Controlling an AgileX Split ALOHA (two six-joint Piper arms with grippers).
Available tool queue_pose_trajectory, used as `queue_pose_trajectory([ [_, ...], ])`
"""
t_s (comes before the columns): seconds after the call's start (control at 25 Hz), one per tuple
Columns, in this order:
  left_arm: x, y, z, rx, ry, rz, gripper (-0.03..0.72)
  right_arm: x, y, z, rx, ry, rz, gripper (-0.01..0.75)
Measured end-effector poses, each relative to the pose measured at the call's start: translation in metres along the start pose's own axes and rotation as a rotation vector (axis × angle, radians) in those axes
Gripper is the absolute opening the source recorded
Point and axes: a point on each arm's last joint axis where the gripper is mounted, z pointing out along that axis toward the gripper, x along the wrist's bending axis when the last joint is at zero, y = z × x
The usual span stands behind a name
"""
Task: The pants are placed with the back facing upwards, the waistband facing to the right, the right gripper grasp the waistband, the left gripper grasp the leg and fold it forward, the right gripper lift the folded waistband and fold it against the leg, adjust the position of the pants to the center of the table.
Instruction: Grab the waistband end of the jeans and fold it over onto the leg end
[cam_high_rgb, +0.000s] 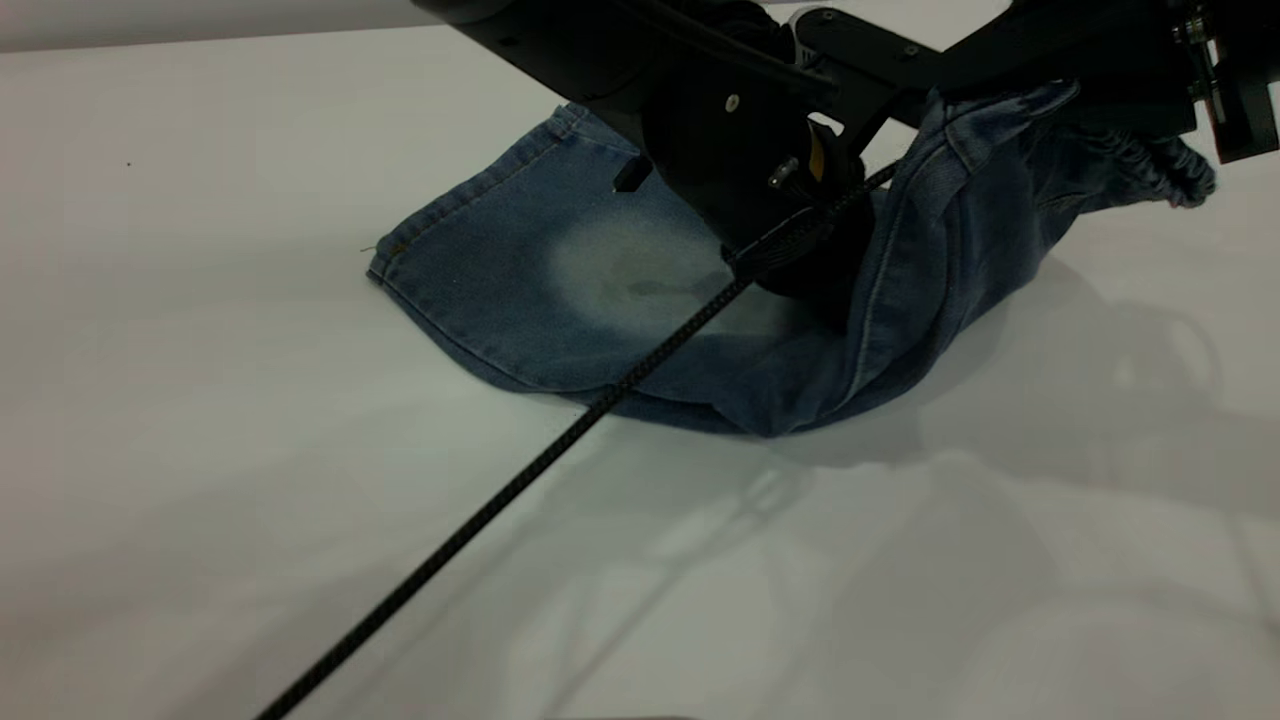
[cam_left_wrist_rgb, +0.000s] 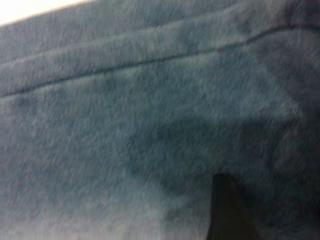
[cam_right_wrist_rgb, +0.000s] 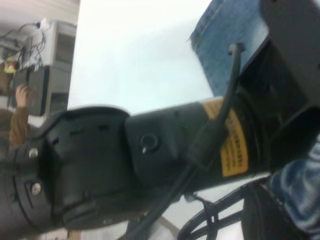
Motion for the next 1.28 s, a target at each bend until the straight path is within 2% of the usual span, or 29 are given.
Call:
queue_pose_trajectory([
  [0.2, 0.004, -0.003, -0.005, 0.082, 0.014, 0.026, 0.379, 0.003, -0.001, 0.0, 0.007, 0.033, -0.022, 0.044],
  [0.36, 0.004, -0.004, -0.005, 0.09, 0.014, 0.03, 0.379, 0.009, -0.001, 0.0, 0.004, 0.097, -0.07, 0.044],
  [0.52, 0.007, -0.002, -0.007, 0.083, 0.019, 0.032, 0.379, 0.011, -0.001, 0.0, 0.002, 0.116, -0.09, 0.044],
  [0.8, 0.041, -0.006, -0.009, 0.104, 0.064, -0.016, 0.36, 0.015, 0.003, -0.005, -0.023, 0.162, -0.103, 0.043],
  [0.92, 0.046, -0.009, -0.007, 0.12, 0.07, -0.024, 0.352, 0.017, 0.007, -0.011, -0.052, 0.172, -0.108, 0.042],
  [1.28, 0.014, -0.006, -0.001, 0.082, 0.026, 0.029, 0.347, 0.03, 0.015, -0.018, -0.07, 0.179, -0.187, 0.041],
])
